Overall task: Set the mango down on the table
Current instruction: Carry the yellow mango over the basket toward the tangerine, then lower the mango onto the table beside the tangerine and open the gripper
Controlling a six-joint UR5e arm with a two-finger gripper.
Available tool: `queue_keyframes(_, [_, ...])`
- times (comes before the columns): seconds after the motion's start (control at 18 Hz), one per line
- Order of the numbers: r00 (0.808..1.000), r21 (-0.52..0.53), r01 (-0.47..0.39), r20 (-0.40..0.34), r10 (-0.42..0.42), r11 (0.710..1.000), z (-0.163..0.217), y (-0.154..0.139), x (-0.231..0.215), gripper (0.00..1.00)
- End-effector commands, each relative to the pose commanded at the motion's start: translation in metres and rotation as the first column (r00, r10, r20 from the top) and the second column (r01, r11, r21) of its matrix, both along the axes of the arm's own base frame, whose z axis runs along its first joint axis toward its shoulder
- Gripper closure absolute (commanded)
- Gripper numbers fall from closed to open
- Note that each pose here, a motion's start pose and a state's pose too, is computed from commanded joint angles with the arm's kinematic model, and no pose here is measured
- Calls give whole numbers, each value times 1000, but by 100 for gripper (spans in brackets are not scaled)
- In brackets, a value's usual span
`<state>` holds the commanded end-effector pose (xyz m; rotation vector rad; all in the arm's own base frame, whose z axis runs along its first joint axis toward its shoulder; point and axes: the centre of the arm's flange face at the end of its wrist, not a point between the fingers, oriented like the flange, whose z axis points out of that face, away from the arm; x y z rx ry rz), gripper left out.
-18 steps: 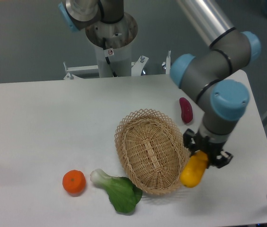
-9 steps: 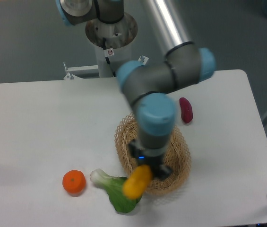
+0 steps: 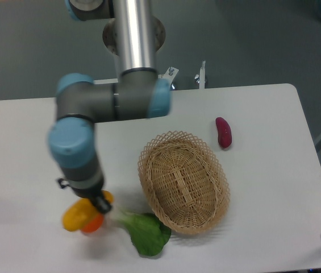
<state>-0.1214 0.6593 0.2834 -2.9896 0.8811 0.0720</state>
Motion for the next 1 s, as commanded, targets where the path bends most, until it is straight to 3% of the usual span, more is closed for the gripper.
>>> queue_keyframes(0.39, [998, -58, 52, -18, -53, 997, -52, 13, 53, 58])
queue_keyframes(0.5, [997, -82, 68, -40, -71, 994, -64, 12, 63, 52])
queue_keyframes(0.61, [996, -66, 69, -45, -72, 995, -66, 12, 64, 41])
queue_keyframes(0.67, [996, -65, 70, -43, -73, 995, -67, 11, 63, 28])
queue_keyframes(0.72, [996, -61, 71, -41, -73, 996, -67, 11, 64, 5])
queue_keyframes(0.78, [997, -60, 72, -37, -75, 996, -65, 10, 65, 0])
queue_keyframes(1.0, [997, -24, 65, -35, -66, 998, -43, 7, 67, 0])
